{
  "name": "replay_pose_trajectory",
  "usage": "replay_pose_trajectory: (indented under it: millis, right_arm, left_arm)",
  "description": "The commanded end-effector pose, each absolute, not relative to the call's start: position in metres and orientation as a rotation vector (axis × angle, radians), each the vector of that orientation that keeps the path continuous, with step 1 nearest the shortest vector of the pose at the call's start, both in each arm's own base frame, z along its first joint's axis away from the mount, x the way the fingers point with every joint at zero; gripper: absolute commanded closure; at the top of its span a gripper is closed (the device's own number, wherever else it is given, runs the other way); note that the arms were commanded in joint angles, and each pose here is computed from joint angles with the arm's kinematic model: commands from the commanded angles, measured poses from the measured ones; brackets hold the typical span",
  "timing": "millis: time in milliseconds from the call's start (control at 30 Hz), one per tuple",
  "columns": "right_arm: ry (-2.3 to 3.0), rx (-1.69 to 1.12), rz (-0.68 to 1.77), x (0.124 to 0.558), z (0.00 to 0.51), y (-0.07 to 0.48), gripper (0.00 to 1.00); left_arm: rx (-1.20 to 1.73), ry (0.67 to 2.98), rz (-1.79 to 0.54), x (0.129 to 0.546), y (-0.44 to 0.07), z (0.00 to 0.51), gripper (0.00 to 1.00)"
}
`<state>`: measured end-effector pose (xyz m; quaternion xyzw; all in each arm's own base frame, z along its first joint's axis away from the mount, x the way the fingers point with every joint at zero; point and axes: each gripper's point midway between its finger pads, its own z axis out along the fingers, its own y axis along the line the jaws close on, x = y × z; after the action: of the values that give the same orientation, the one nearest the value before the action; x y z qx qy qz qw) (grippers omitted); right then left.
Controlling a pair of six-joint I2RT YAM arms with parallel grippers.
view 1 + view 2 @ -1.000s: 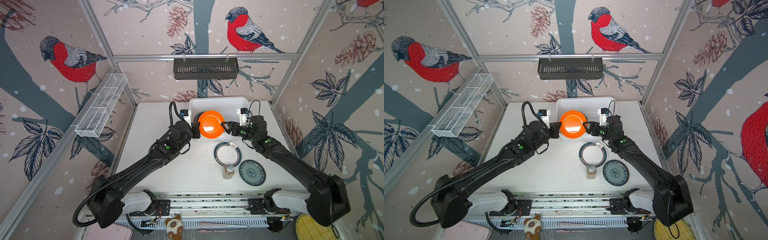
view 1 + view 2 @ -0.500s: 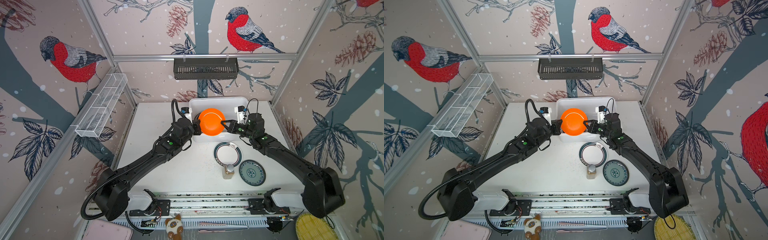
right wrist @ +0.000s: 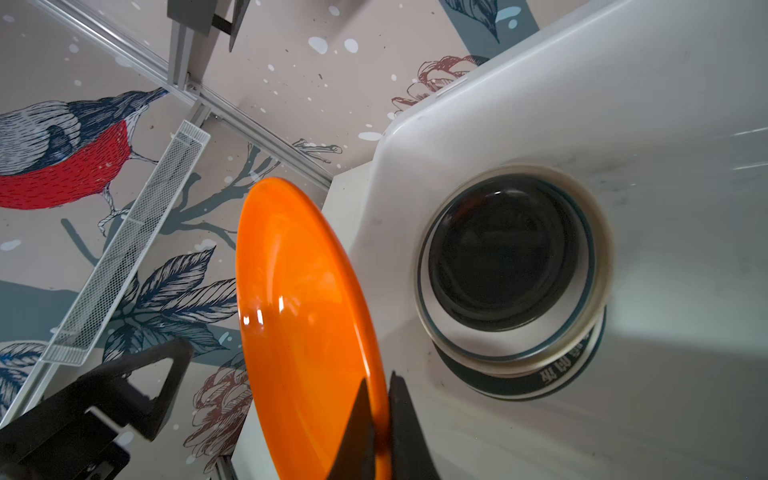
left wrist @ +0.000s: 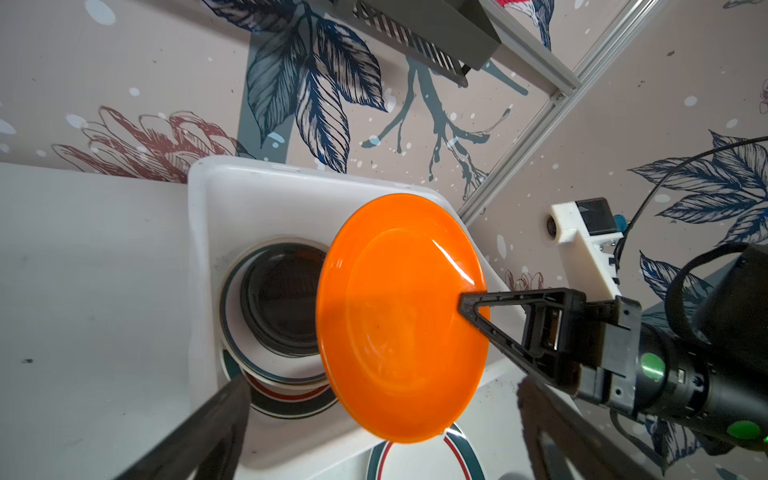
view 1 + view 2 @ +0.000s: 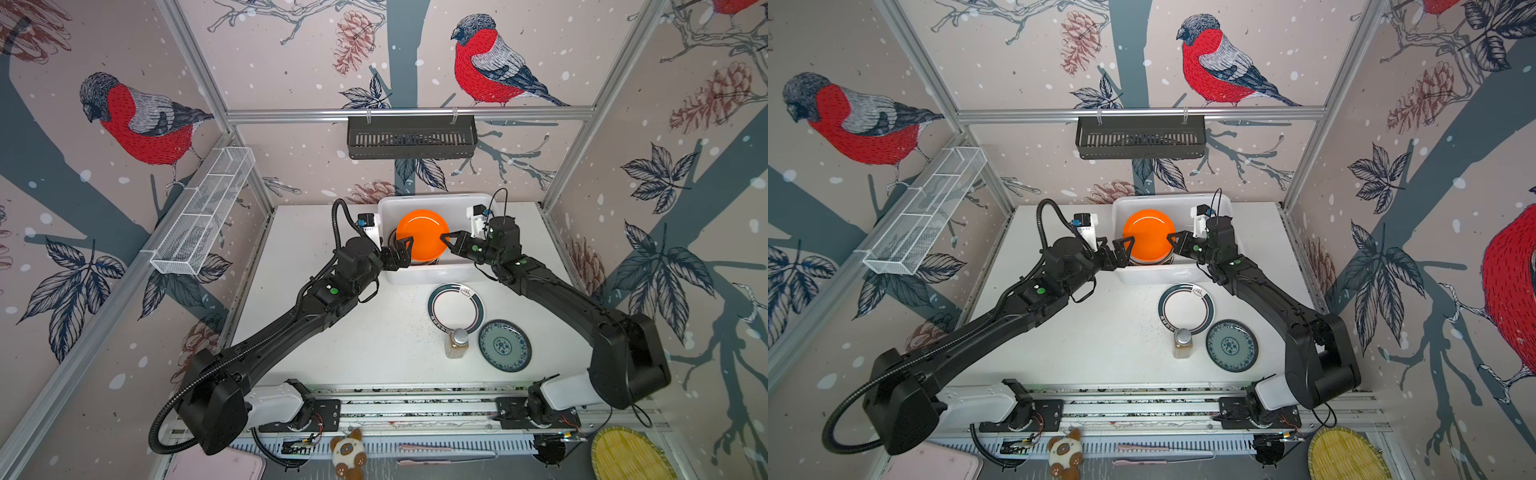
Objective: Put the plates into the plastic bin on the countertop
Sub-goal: 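Lower the orange plate flat onto the bin stack with the right gripper and release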
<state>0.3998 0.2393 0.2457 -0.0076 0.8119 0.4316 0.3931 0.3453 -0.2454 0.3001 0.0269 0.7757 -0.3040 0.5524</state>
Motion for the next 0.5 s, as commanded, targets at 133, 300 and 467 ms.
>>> replay_pose_trajectory:
  millis: [133, 300, 467]
  right_arm:
    - [2.143, -0.015, 0.856, 0.45, 0.218, 0.232, 1.0]
    - [2.246, -0.038, 0.817, 0.47, 0.182, 0.245, 1.0]
    - [2.308, -0.058, 0.794, 0.478, 0.158, 0.255, 1.0]
  left_arm:
    - [-0.01, 1.726, -0.616, 0.341, -0.212, 0.317, 0.02]
    - [-0.022, 1.733, -0.584, 0.34, -0.205, 0.314, 0.02]
    - [-0.025, 1.732, -0.594, 0.337, -0.204, 0.312, 0.02]
